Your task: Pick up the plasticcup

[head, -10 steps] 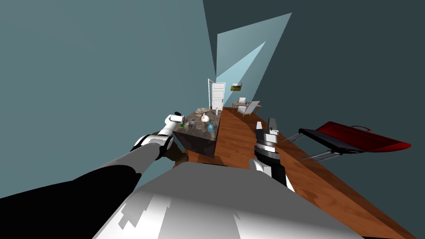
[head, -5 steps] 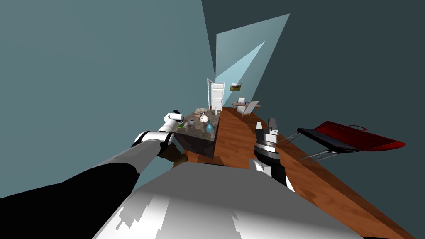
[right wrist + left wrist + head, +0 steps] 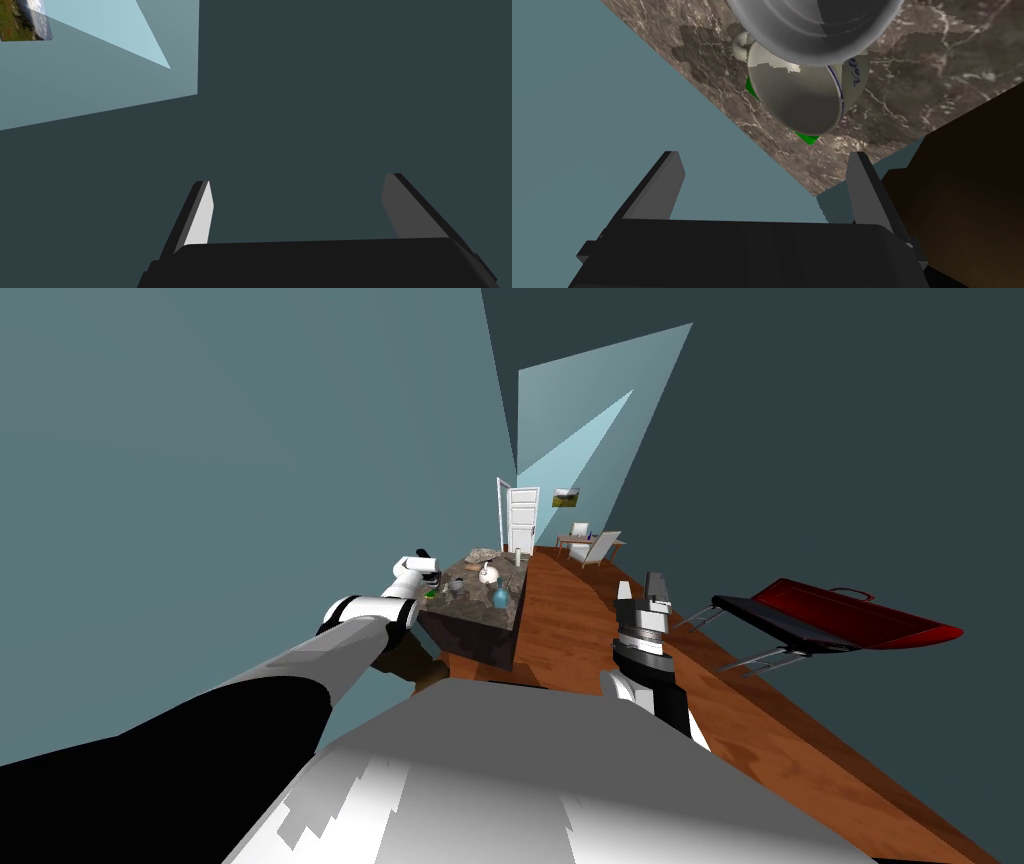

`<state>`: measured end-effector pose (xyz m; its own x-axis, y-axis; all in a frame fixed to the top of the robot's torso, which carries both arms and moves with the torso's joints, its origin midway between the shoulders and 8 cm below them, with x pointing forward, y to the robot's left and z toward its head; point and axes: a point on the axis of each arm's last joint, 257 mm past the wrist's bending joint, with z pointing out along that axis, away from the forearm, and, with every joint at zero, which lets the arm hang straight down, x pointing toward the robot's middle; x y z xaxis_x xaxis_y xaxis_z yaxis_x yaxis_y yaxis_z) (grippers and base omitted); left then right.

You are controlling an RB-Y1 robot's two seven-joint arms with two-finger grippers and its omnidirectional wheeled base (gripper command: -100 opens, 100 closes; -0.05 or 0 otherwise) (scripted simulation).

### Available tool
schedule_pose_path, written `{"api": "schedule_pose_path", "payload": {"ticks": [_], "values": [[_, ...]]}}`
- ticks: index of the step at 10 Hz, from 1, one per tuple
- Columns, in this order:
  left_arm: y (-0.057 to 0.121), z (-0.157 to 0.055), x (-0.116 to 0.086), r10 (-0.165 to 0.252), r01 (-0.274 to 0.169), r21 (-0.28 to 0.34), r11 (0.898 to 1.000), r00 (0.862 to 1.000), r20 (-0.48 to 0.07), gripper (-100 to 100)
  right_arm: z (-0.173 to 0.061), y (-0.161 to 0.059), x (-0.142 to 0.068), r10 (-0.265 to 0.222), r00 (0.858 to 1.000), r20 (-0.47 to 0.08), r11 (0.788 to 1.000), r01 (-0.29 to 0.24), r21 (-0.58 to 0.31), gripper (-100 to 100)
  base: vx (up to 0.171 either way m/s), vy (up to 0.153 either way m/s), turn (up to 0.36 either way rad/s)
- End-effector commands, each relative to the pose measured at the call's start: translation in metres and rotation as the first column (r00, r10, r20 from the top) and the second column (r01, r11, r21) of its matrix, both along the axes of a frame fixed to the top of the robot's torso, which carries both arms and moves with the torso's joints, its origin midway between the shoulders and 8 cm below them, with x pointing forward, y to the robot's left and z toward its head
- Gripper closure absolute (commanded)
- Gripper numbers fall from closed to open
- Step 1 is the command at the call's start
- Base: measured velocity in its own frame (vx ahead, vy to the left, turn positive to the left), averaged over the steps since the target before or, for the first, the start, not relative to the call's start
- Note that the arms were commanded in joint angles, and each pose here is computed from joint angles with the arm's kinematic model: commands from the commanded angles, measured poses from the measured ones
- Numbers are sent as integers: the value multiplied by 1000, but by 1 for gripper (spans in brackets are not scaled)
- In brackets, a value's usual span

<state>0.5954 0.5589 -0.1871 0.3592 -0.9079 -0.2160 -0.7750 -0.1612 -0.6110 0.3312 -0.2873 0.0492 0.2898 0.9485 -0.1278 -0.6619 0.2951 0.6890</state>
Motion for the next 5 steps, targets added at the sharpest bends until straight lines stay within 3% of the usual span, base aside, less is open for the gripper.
{"api": "schedule_pose_path", "payload": {"ticks": [1,5], "values": [[0,-5,-2,8,-8,-11,1000,1000,-16,-100,0,0,0,0,1000,0,1000,0,0,0,9,-12,2],[-10,-13,-18,47,-56,-92,994,994,-94,-100,0,0,0,0,1000,0,1000,0,0,0,22,-22,-27]]}}
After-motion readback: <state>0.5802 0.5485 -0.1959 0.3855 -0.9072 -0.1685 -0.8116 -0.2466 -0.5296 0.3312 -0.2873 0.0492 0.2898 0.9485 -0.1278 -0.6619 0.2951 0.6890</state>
